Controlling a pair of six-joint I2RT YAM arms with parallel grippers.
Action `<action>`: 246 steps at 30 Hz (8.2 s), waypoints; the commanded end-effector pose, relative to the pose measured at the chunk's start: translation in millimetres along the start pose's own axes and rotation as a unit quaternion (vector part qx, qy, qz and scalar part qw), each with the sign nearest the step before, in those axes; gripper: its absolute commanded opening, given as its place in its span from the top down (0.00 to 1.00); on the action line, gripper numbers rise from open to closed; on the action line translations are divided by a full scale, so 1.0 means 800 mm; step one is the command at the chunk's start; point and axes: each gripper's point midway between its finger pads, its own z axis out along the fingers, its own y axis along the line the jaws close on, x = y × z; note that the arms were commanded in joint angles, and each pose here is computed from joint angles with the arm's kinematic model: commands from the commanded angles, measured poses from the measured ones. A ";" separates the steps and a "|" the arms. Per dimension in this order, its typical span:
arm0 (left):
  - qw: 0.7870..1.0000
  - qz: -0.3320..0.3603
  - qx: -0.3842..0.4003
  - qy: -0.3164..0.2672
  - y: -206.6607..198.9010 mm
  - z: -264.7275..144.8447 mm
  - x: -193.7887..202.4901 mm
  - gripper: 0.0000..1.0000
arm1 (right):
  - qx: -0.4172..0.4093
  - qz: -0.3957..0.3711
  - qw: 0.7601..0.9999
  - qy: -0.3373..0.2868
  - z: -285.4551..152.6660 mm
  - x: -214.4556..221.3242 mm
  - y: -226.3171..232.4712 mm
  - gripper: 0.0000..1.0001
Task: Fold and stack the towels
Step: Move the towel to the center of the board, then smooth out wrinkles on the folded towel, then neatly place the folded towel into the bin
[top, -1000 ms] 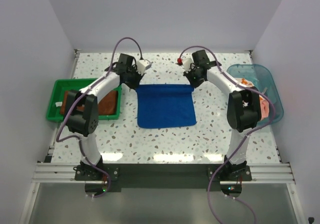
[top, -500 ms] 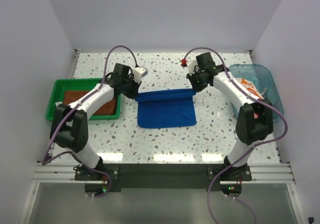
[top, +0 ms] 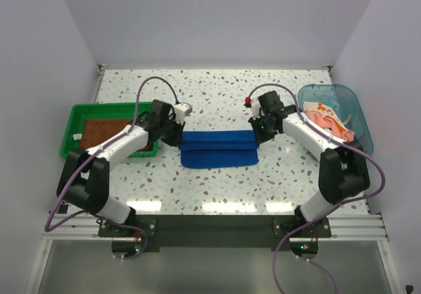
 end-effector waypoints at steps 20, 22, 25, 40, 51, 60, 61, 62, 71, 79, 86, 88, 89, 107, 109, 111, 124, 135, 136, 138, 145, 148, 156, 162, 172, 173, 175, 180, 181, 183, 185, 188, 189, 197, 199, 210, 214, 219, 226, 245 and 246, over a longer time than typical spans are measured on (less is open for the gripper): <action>0.999 -0.036 -0.002 -0.015 -0.019 0.004 0.027 1.00 | 0.031 0.058 0.997 -0.033 0.005 0.007 -0.009 1.00; 0.999 -0.036 -0.011 -0.019 -0.016 0.000 0.022 1.00 | 0.033 0.058 0.997 -0.043 -0.002 0.000 -0.010 1.00; 0.999 -0.035 -0.022 -0.022 -0.013 -0.008 0.015 1.00 | 0.034 0.058 0.996 -0.050 -0.010 -0.006 -0.010 1.00; 0.998 -0.062 -0.006 0.011 -0.026 0.006 0.055 1.00 | 0.037 0.082 0.996 -0.028 0.008 0.025 -0.008 1.00; 0.996 -0.086 0.000 0.021 -0.037 0.005 0.071 0.70 | 0.019 0.096 0.995 -0.010 0.016 0.045 0.005 0.94; 0.987 -0.152 0.034 -0.046 -0.075 -0.048 0.067 0.27 | -0.041 0.124 0.991 -0.039 -0.031 0.075 0.057 0.55; 0.984 -0.163 0.037 -0.065 -0.078 -0.059 0.063 0.26 | -0.045 0.127 0.990 -0.041 -0.037 0.078 0.061 0.53; 0.983 -0.165 0.036 -0.076 -0.078 -0.064 0.058 0.26 | -0.047 0.128 0.989 -0.057 -0.047 0.074 0.063 0.50; 0.969 -0.193 0.065 -0.140 -0.091 -0.074 -0.034 0.42 | -0.024 0.182 0.973 -0.138 -0.060 -0.001 0.050 0.53; 0.975 -0.199 0.076 -0.069 -0.104 -0.005 -0.007 0.50 | -0.024 0.241 0.960 -0.139 -0.017 -0.022 0.048 0.54; 0.972 -0.225 0.063 -0.004 -0.101 0.027 0.074 0.56 | -0.038 0.283 0.954 -0.093 0.033 0.038 0.059 0.57; 0.971 -0.234 0.054 0.008 -0.098 0.028 0.094 0.60 | -0.033 0.292 0.953 -0.077 0.044 0.063 0.058 0.57; 0.970 -0.236 0.054 0.011 -0.099 0.029 0.099 0.61 | -0.029 0.295 0.953 -0.067 0.049 0.078 0.058 0.57; 0.967 -0.249 0.000 -0.056 -0.082 -0.035 0.050 0.61 | 0.005 0.266 0.959 -0.098 -0.006 0.081 0.043 0.54; 0.966 -0.246 0.009 -0.077 -0.086 -0.044 0.023 0.60 | -0.001 0.263 0.959 -0.104 -0.010 0.072 0.045 0.54; 0.965 -0.245 0.022 -0.087 -0.090 -0.042 0.006 0.60 | -0.002 0.263 0.959 -0.109 -0.011 0.063 0.044 0.57; 0.963 -0.270 0.017 0.002 -0.091 0.035 0.069 0.74 | 0.032 0.306 0.951 -0.038 0.040 0.124 0.032 0.78; 0.964 -0.259 -0.010 -0.059 -0.081 -0.016 0.013 0.52 | 0.051 0.224 0.970 -0.078 -0.011 0.071 0.023 0.66; 0.964 -0.256 -0.027 -0.061 -0.075 -0.023 0.009 0.47 | 0.049 0.209 0.972 -0.098 -0.024 0.049 0.027 0.64; 0.963 -0.250 -0.046 -0.094 -0.063 -0.044 -0.021 0.29 | 0.038 0.167 0.980 -0.101 -0.031 0.036 0.051 0.58; 0.940 -0.278 -0.137 -0.146 0.042 -0.112 -0.044 0.00 | -0.019 0.035 0.994 -0.105 -0.028 -0.025 0.163 0.33; 0.928 -0.279 -0.194 -0.154 0.079 -0.141 -0.043 0.00 | -0.035 -0.023 0.995 -0.092 -0.006 -0.034 0.218 0.32; 0.903 -0.286 -0.275 -0.165 0.124 -0.187 -0.026 0.00 | -0.042 -0.123 0.990 -0.047 0.049 -0.031 0.307 0.38; 0.903 -0.281 -0.288 -0.150 0.127 -0.188 -0.014 0.00 | -0.010 -0.160 0.987 -0.021 0.084 -0.024 0.324 0.39; 0.901 -0.290 -0.291 -0.138 0.127 -0.182 -0.004 0.00 | 0.045 -0.212 0.975 0.040 0.132 0.025 0.316 0.51; 0.901 -0.291 -0.291 -0.137 0.127 -0.182 -0.003 0.00 | 0.052 -0.216 0.974 0.053 0.135 0.032 0.311 0.53; 0.901 -0.292 -0.293 -0.131 0.127 -0.180 0.002 0.00 | 0.069 -0.225 0.969 0.071 0.146 0.043 0.302 0.59; 0.902 -0.294 -0.292 -0.121 0.125 -0.176 0.011 0.00 | 0.086 -0.233 0.966 0.074 0.148 0.053 0.287 1.00; 0.905 -0.296 -0.282 -0.119 0.121 -0.172 0.012 0.00 | 0.070 -0.222 0.972 0.044 0.137 0.034 0.295 1.00; 0.908 -0.301 -0.266 -0.116 0.115 -0.166 0.013 0.00 | 0.048 -0.209 0.976 0.028 0.129 0.029 0.297 1.00; 0.911 -0.314 -0.241 -0.112 0.105 -0.156 0.014 0.00 | 0.013 -0.181 0.983 -0.012 0.109 0.003 0.305 1.00; 0.917 -0.334 -0.190 -0.110 0.085 -0.139 0.012 0.00 | -0.038 -0.147 0.987 -0.057 0.085 -0.019 0.312 1.00; 0.918 -0.338 -0.172 -0.117 0.079 -0.134 0.006 0.00 | -0.050 -0.138 0.988 -0.056 0.084 -0.013 0.311 1.00; 0.924 -0.368 -0.057 -0.084 0.006 -0.081 -0.007 0.00 | -0.134 -0.037 0.982 -0.129 0.051 -0.048 0.306 1.00; 0.924 -0.372 -0.047 -0.078 -0.009 -0.067 -0.009 0.00 | -0.146 -0.016 0.980 -0.137 0.047 -0.049 0.301 1.00; 0.907 -0.419 0.014 -0.045 -0.056 -0.009 -0.003 0.00 | -0.164 0.029 0.971 -0.169 0.043 -0.047 0.294 1.00; 0.901 -0.433 0.021 -0.029 -0.067 0.012 0.005 0.00 | -0.175 0.047 0.966 -0.185 0.042 -0.053 0.298 1.00; 0.903 -0.430 0.015 -0.006 -0.074 0.042 0.016 0.00 | -0.180 0.054 0.964 -0.190 0.043 -0.053 0.298 1.00; 0.904 -0.427 0.007 0.003 -0.077 0.067 0.024 0.12 | -0.188 0.062 0.960 -0.197 0.044 -0.053 0.298 1.00; 0.929 -0.367 -0.042 -0.035 -0.057 0.083 0.011 1.00 | -0.207 0.032 0.959 -0.191 0.038 -0.051 0.307 0.89; 0.936 -0.346 -0.053 -0.036 -0.050 0.082 0.010 1.00 | -0.210 0.021 0.959 -0.192 0.034 -0.052 0.308 0.78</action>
